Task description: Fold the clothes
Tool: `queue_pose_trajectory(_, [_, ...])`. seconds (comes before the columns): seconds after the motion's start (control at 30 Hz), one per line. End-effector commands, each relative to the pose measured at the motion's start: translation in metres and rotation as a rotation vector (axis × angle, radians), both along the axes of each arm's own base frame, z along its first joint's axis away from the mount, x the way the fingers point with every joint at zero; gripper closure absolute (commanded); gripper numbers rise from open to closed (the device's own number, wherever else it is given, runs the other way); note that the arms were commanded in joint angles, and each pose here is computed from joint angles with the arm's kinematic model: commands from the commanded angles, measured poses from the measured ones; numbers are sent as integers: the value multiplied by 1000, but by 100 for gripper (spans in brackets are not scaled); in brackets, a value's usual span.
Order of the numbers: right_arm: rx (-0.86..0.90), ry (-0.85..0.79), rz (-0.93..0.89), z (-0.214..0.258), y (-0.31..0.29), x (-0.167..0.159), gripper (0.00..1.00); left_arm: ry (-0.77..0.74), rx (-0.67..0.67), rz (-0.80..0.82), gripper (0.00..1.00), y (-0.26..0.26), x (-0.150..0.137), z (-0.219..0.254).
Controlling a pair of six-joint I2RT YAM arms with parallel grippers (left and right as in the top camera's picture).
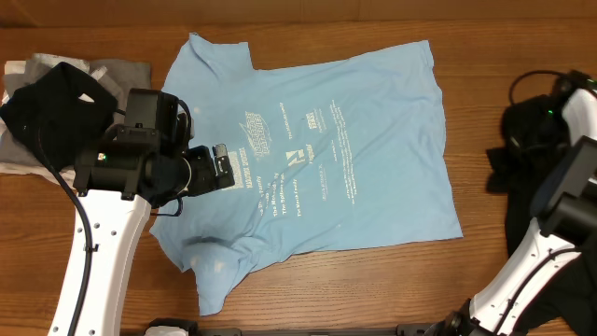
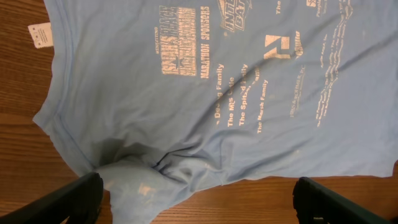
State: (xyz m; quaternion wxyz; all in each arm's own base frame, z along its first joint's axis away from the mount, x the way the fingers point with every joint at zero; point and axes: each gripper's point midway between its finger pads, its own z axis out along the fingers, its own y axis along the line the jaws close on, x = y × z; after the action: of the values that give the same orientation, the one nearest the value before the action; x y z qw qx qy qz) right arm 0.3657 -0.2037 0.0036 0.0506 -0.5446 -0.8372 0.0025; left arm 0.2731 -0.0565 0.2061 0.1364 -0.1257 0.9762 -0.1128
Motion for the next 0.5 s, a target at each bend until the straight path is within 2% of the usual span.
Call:
queue_pose_trajectory(0.0, [-79, 36, -130, 18, -38, -18, 96, -7, 13, -20, 0, 1, -3, 1])
queue_pose_trajectory(0.2, [-102, -12, -178, 86, -47, -28, 96, -14, 12, -19, 0, 1, -1, 2])
queue_pose_trajectory(0.33, [-100, -77, -77, 126, -24, -25, 87, -24, 11, -19, 0, 1, 1, 3])
queue_pose_trajectory(0.4, [-88, -105, 25, 137, -7, -19, 51, -28, 10, -20, 0, 0, 2, 3])
queue_pose_trajectory(0.43, [-73, -115, 74, 140, 3, -15, 26, -32, 10, -20, 0, 0, 3, 3])
queue_pose_trajectory(0.47, [-48, -123, 138, 141, 16, -10, 17, -36, 9, -20, 0, 0, 4, 4])
